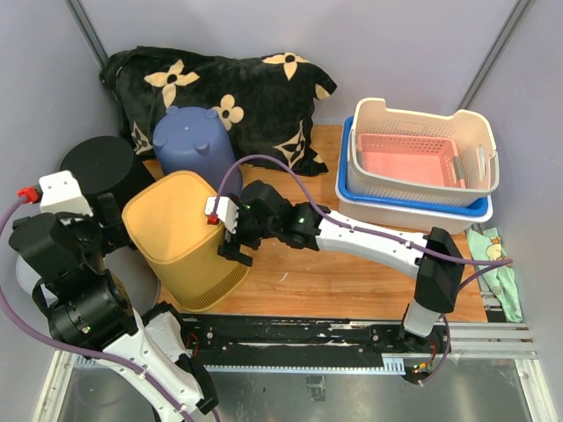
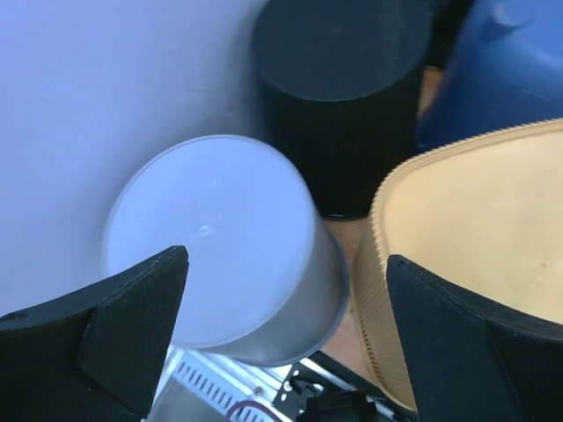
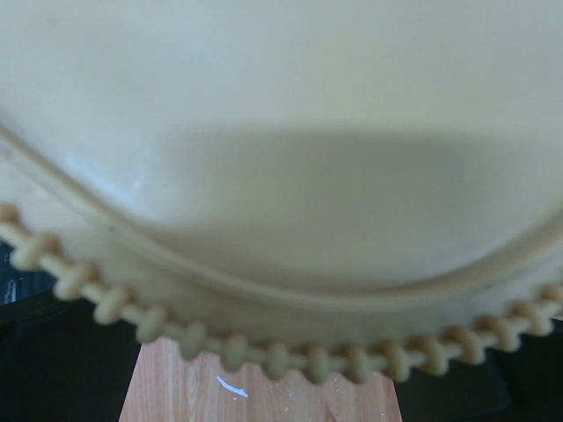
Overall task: Turn the large container upside down
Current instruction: Move the container to the center of the board.
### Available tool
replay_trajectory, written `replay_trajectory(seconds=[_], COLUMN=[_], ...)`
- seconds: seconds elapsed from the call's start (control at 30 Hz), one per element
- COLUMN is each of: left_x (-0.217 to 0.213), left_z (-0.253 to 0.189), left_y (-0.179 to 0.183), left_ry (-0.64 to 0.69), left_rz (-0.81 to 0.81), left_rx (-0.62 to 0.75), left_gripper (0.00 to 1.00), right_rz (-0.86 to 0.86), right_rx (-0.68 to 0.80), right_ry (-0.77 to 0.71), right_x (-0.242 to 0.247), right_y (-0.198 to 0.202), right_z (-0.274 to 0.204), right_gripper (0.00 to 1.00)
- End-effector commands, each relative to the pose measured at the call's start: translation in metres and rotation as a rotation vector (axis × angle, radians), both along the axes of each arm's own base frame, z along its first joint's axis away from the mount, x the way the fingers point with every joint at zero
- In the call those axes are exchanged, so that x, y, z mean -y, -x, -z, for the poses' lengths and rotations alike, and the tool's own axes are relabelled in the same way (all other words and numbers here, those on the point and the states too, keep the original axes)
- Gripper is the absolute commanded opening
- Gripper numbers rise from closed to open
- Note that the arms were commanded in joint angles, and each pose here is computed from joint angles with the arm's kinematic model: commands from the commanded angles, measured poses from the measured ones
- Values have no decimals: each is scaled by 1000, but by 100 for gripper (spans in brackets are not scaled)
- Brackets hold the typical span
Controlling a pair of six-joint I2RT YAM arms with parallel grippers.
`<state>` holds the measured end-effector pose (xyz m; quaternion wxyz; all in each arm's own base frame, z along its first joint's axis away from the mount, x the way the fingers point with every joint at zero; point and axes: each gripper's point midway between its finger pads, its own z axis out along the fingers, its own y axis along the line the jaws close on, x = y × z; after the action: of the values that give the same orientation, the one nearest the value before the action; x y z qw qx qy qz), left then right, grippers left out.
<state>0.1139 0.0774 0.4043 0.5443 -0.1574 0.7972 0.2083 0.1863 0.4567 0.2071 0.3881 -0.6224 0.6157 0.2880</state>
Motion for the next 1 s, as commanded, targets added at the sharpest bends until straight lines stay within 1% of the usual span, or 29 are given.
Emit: replay_trajectory(seconds=[0.0,0.07,0.17,0.23,0.3,0.37,0.47,0.5,0.53,0.57,0.6,0.67,0.7,0.77,0.83,0.87,0.9,0.97], left_x=[-20,-9,18,39,52,44,13,3,-3,-2,1,11,14,10,14,20,30,42], left_z=[-2,-8,-15,-18,-13,-3,23,24,21,13,2,-20,-26,-11,5,3,-3,-20], left_y=[24,27,28,27,25,16,2,0,-2,-4,-7,-6,-9,-17,-29,-32,-35,-40], left_ry=[-13,-51,-116,-140,-143,-69,47,58,49,22,-6,-65,-74,-8,42,43,36,30], left_rz=[-175,-117,30,129,201,174,65,24,4,14,34,68,91,122,215,262,318,387], left_rx=[-58,-45,-3,33,43,24,-71,-81,-74,-38,8,112,120,7,-85,-78,-56,-8], left_gripper=[99,99,99,99,99,98,90,90,91,96,99,99,99,97,93,93,96,99], right_rz=[73,91,116,144,182,213,207,176,108,7,-76,-224,-293,-387,-402,-382,-352,-253], right_rx=[112,143,224,308,360,391,421,425,416,404,398,376,379,375,352,335,323,311], right_ry=[-31,-22,-25,-17,-22,-22,-1,14,34,61,88,155,164,223,276,290,298,288], right_x=[-23,-25,-24,-20,-13,-6,5,7,11,17,25,51,67,99,132,149,165,197], right_y=[-8,-12,-24,-38,-53,-62,-63,-58,-48,-32,-19,8,22,38,39,34,28,10], right_z=[-14,-12,-14,-18,-23,-30,-40,-44,-46,-46,-45,-40,-44,-39,-36,-35,-37,-49], right_gripper=[100,100,100,100,100,100,100,100,100,100,100,100,100,100,100,100,100,100])
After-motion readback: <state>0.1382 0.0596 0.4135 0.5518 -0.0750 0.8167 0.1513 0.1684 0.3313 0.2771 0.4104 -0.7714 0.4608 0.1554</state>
